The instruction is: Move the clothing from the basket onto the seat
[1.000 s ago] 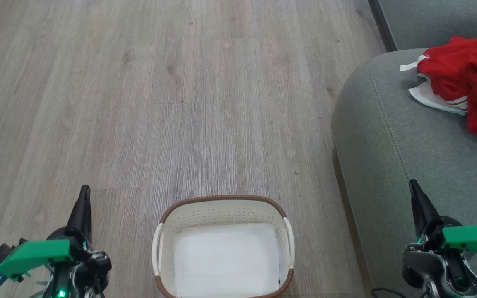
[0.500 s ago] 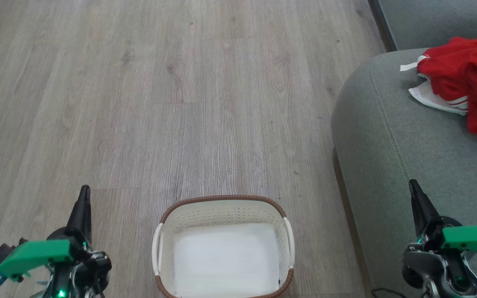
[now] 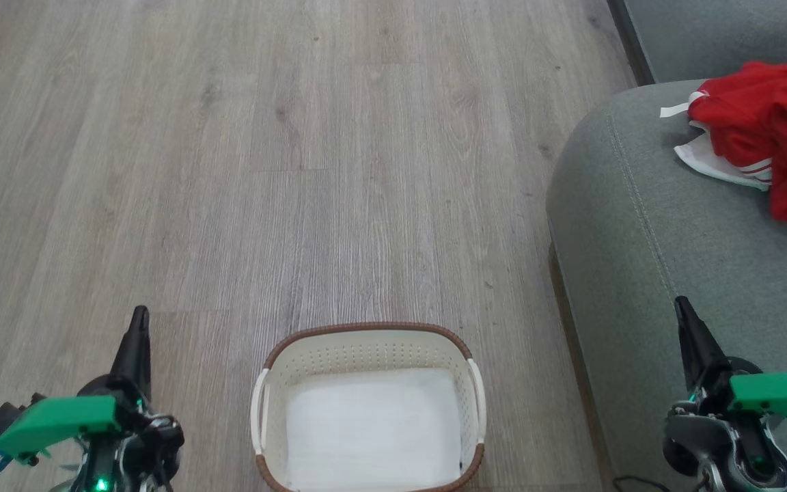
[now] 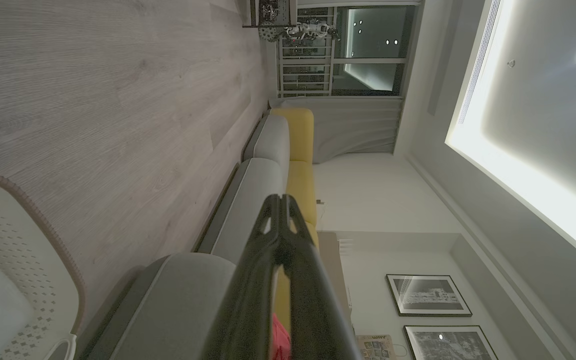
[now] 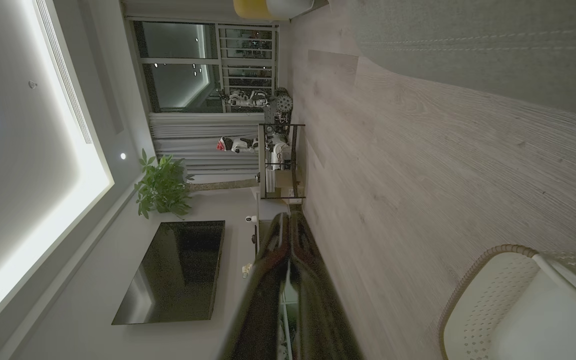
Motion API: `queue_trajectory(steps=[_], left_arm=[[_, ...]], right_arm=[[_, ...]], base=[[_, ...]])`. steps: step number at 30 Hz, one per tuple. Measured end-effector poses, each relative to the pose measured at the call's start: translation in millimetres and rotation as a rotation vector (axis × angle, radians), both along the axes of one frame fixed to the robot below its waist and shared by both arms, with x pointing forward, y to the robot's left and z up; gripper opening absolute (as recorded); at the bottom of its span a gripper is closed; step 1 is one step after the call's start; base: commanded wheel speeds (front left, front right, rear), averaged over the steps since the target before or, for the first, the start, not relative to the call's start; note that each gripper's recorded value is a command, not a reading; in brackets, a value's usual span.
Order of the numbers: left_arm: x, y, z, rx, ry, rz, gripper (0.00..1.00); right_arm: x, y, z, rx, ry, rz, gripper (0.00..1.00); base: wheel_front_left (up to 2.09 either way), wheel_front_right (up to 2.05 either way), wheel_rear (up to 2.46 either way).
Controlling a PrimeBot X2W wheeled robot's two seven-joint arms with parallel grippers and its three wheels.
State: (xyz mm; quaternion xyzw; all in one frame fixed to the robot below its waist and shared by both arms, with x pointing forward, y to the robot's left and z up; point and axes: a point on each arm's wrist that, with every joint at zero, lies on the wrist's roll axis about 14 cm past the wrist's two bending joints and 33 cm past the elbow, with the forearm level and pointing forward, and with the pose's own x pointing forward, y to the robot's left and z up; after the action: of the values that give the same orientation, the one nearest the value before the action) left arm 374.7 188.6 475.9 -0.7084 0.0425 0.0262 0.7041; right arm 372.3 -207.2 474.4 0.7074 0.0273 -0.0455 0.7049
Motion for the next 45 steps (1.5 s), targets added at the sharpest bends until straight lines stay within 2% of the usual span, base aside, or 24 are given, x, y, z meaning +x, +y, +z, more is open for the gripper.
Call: queue_trajectory(steps=[45], left_arm=[[0.0, -0.1, 0.0, 0.0, 0.0, 0.0, 0.0]], right_arm=[[0.0, 0.0, 0.0, 0.0, 0.0, 0.0, 0.0]], base=[[0.0, 0.0, 0.0]])
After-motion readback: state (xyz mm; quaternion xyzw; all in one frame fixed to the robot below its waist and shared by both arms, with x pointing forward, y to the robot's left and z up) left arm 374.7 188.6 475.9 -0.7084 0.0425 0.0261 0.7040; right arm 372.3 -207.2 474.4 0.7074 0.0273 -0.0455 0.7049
